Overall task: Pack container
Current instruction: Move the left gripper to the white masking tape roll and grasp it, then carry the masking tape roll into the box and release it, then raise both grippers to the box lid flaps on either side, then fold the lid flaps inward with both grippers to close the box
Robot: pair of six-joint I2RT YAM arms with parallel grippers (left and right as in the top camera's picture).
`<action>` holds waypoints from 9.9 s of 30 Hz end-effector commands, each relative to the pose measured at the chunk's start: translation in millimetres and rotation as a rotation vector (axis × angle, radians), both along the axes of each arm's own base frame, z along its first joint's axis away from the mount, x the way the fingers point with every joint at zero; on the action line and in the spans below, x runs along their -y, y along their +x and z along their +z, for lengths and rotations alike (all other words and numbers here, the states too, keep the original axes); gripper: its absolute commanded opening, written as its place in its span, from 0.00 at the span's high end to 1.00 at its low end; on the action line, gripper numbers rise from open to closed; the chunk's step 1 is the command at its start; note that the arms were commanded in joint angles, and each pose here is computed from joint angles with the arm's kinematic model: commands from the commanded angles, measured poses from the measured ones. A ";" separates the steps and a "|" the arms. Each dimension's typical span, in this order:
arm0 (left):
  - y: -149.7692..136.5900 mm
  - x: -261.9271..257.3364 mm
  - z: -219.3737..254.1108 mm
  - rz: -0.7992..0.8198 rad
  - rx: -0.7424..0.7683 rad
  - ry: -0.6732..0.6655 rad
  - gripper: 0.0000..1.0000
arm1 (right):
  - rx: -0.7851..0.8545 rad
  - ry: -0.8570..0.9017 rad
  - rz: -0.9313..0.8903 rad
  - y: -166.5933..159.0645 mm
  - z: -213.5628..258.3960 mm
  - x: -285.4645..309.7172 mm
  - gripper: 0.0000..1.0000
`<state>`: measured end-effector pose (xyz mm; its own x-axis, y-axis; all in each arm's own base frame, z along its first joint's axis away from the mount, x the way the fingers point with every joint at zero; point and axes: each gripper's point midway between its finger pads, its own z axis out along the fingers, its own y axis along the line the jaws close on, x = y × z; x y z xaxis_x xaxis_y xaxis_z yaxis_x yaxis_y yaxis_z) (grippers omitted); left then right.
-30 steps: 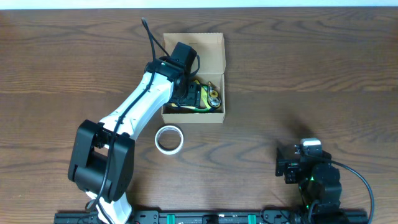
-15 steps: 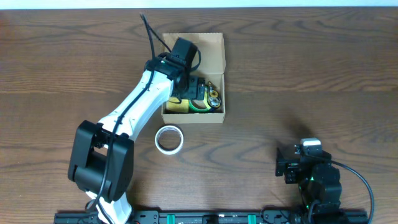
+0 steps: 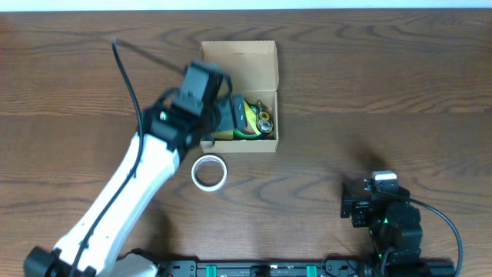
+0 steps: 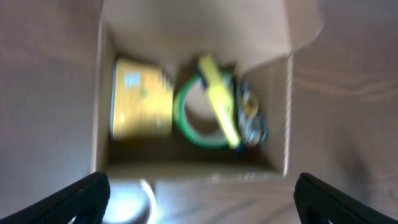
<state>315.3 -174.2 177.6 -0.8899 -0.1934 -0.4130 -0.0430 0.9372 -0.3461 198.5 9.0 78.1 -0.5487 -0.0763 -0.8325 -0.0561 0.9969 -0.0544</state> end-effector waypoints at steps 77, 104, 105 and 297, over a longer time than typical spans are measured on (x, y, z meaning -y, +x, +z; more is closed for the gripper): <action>-109.2 -106.8 -80.8 0.988 -0.134 -0.195 0.94 | 0.003 -0.010 0.011 0.0 -0.2 -0.4 0.01; 63.3 -27.7 -67.1 0.148 -0.079 0.078 0.94 | 0.003 -0.011 0.011 0.0 -0.2 -0.4 0.01; 62.4 -26.7 -72.6 0.144 -0.096 0.079 0.95 | 0.003 -0.010 0.011 0.0 -0.1 -0.4 0.01; 244.6 -100.7 -2.3 0.010 0.065 -0.925 0.95 | -0.375 0.575 0.601 191.2 122.4 -278.1 0.99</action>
